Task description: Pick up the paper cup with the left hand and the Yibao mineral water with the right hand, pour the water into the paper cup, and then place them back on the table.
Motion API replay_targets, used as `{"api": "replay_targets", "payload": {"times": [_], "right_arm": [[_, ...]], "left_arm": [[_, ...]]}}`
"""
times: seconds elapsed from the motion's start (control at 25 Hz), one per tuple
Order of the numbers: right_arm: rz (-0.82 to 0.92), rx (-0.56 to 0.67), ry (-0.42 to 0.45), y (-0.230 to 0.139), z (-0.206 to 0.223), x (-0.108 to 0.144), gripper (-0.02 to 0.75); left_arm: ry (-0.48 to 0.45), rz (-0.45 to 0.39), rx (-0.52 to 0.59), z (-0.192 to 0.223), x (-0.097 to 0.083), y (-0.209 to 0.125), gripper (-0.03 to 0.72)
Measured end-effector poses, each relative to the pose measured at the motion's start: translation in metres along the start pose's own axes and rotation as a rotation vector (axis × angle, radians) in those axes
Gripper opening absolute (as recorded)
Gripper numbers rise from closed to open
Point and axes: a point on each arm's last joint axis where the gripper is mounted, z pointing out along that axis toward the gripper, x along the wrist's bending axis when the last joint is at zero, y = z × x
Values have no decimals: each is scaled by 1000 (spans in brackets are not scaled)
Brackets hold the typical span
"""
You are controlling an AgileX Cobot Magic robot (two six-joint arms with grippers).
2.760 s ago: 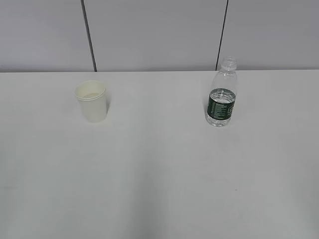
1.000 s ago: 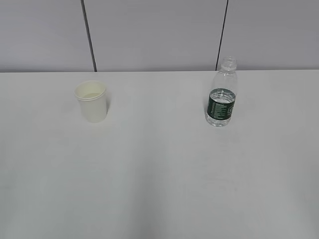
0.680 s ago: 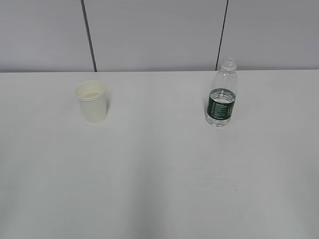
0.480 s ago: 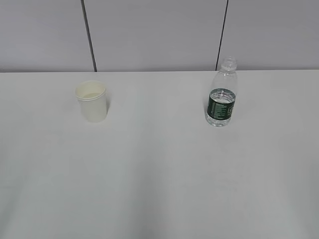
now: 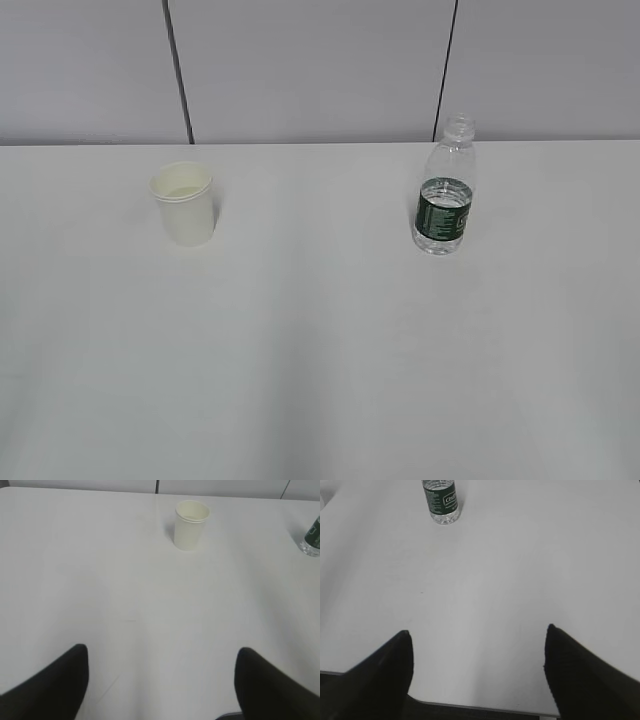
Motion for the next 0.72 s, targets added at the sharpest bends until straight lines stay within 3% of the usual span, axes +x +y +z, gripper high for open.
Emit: {"api": "replay_targets", "payload": {"times": [0.2,0.72], "right_arm": [[-5,0,-12,0,0,-1,545],[-39,0,-56,0,0,-5,538]], "left_arm": [[0,0,0,0,0,0,521],[13,7,-1,0,1,0,486]]}}
